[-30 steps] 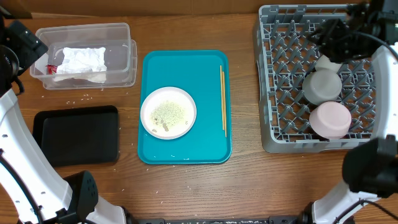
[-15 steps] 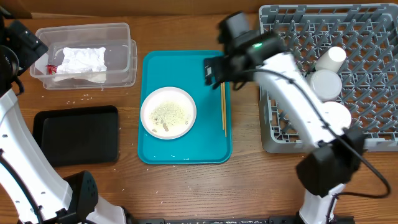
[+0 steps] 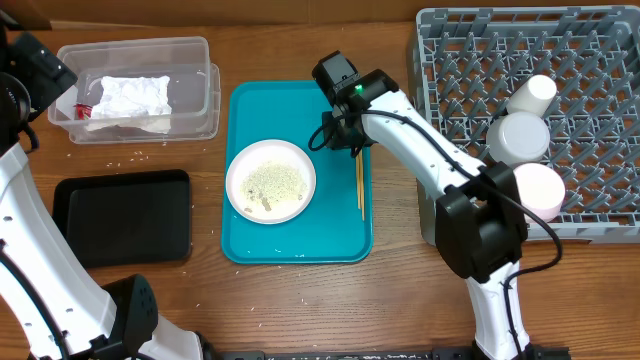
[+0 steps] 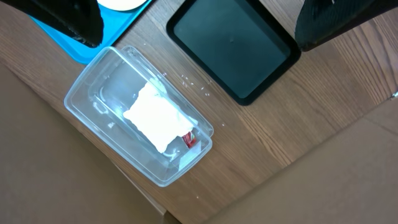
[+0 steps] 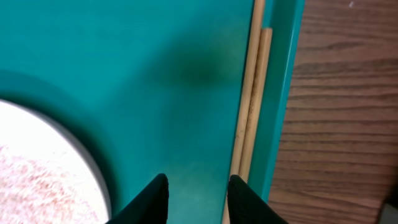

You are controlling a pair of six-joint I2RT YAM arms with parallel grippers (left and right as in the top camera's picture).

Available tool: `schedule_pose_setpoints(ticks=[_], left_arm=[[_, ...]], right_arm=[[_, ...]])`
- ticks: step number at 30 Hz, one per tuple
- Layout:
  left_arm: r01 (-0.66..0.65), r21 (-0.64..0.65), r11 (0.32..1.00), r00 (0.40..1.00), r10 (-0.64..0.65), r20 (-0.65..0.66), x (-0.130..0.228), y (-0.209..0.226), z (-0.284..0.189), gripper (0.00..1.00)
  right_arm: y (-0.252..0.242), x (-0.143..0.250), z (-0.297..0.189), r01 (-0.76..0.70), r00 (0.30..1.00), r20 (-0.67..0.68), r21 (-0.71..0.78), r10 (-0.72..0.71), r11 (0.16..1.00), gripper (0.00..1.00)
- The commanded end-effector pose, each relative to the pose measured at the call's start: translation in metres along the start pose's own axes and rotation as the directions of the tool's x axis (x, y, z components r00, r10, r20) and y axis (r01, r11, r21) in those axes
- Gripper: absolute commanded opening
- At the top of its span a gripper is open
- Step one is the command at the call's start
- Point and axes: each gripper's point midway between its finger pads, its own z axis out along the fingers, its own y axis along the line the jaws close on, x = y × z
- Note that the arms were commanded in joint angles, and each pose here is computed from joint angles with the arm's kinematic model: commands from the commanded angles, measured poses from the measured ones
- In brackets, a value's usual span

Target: Sort waste into correct bins and load items into the dishwasher

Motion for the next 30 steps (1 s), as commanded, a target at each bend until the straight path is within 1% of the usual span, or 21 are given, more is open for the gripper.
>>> schedule_pose_setpoints(ticks=[1, 3, 7, 19, 23, 28, 30], left_arm=[[-0.002, -0.013, 1.000, 1.000, 0.002, 0.012, -0.002, 0.004, -0.001, 1.00], [-0.002, -0.013, 1.000, 1.000, 0.002, 0.012, -0.002, 0.004, -0.001, 1.00], [-0.002, -0.013, 1.000, 1.000, 0.002, 0.012, -0.002, 0.004, -0.001, 1.00], [-0.002, -0.013, 1.000, 1.000, 0.002, 0.012, -0.002, 0.004, -0.001, 1.00], [-0.002, -0.013, 1.000, 1.000, 0.002, 0.012, -0.002, 0.004, -0.001, 1.00], [-0.002, -0.013, 1.000, 1.000, 0.002, 0.012, -0.002, 0.004, -0.001, 1.00], [-0.002, -0.013, 1.000, 1.000, 0.002, 0.012, -0.002, 0.004, -0.001, 1.00]], right_arm=[[-0.004, 0.003, 0.016, -0.020, 1.000, -0.021, 0.023, 0.021, 1.000, 0.33], [-0.005, 0.006, 0.024, -0.019, 0.999, -0.037, 0.031, 0.020, 0.999, 0.33], [-0.008, 0.009, 0.037, -0.021, 0.998, -0.059, 0.044, 0.024, 0.999, 0.37], [-0.025, -0.002, 0.042, -0.063, 0.997, -0.047, 0.039, 0.064, 0.997, 0.40], [-0.014, 0.001, 0.042, -0.069, 0.995, -0.074, -0.027, 0.067, 0.997, 0.39], [-0.008, 0.000, 0.042, -0.059, 0.996, -0.062, -0.034, 0.057, 0.998, 0.38], [-0.010, 0.000, 0.043, -0.059, 0.996, -0.061, -0.023, 0.058, 0.998, 0.36]])
